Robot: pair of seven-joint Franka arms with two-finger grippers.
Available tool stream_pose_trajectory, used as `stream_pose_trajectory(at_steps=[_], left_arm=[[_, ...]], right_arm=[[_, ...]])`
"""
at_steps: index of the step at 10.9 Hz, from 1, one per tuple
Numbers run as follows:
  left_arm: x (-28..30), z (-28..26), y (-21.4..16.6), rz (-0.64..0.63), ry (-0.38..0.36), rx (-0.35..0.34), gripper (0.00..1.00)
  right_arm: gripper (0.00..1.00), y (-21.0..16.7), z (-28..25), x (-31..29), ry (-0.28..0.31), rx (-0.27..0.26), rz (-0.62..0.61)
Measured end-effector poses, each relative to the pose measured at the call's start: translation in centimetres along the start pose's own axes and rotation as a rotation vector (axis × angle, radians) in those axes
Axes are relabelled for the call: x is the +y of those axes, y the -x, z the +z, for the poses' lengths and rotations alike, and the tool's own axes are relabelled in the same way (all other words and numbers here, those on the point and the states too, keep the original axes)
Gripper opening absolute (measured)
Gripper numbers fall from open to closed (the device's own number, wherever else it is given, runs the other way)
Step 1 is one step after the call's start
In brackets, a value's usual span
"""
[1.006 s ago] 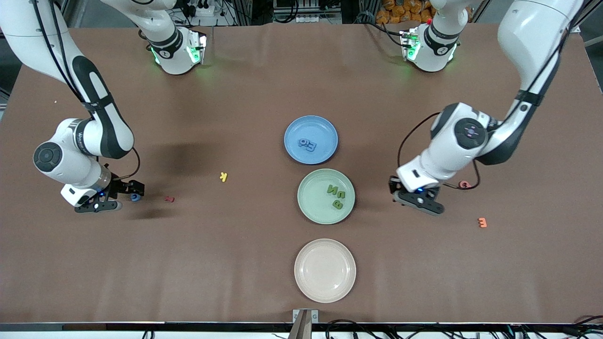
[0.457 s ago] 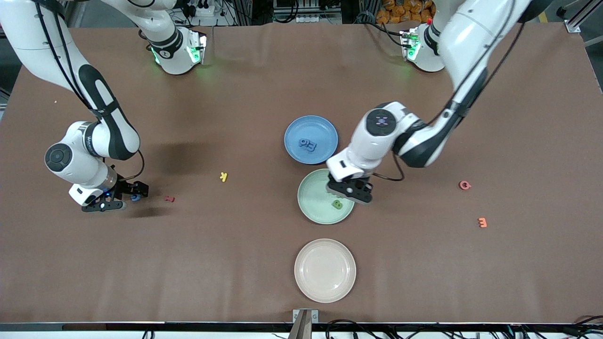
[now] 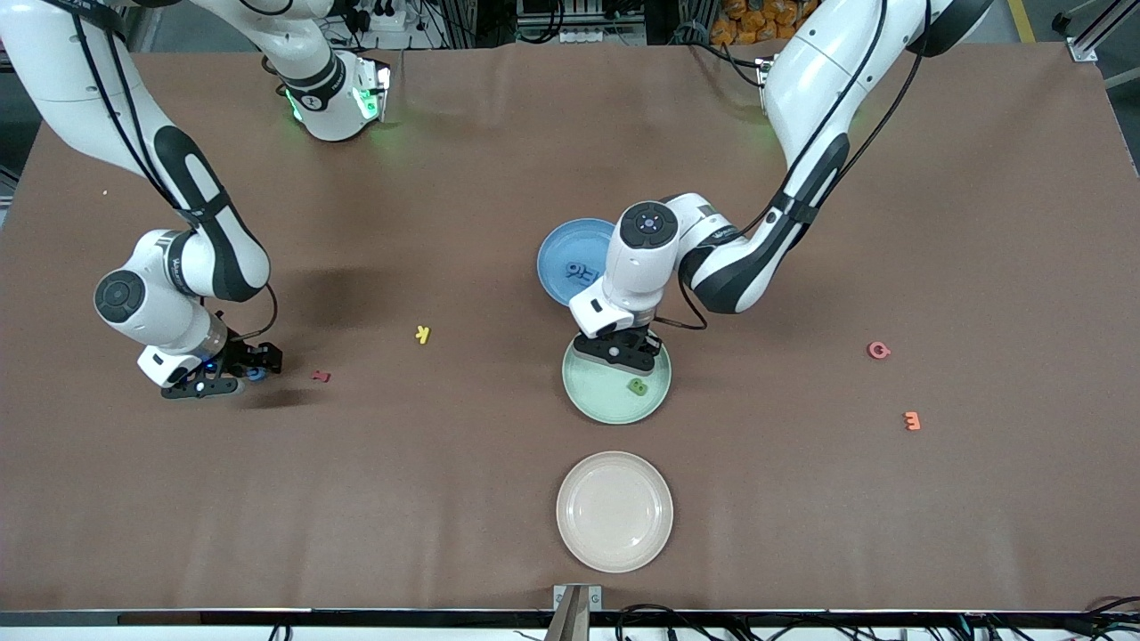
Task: Sort letters by color into matching plates
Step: 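Drop the P into the green plate while the right gripper lifts the G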
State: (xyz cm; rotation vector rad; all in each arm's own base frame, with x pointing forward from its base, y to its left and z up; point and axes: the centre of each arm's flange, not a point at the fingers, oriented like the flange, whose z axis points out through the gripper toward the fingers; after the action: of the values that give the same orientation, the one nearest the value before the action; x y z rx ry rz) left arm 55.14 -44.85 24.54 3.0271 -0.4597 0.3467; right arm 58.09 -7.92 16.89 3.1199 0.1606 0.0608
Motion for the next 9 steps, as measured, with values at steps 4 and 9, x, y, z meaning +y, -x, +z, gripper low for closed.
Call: stream_pose_trajectory(at_steps=[4,9], left_arm=[[0.1,1.0,-0.2,-0.018,0.005,-0.006,0.55],[-2.4,-1.5,-3.3,-0.058,-0.013,0.062,1.00]], right_arm=[[0.48,-0.2,-0.4,-0.1,0.001,0.009,-0.008],[0.36,-0.2,-0.5,-0.2,-0.001,0.010,-0.010]])
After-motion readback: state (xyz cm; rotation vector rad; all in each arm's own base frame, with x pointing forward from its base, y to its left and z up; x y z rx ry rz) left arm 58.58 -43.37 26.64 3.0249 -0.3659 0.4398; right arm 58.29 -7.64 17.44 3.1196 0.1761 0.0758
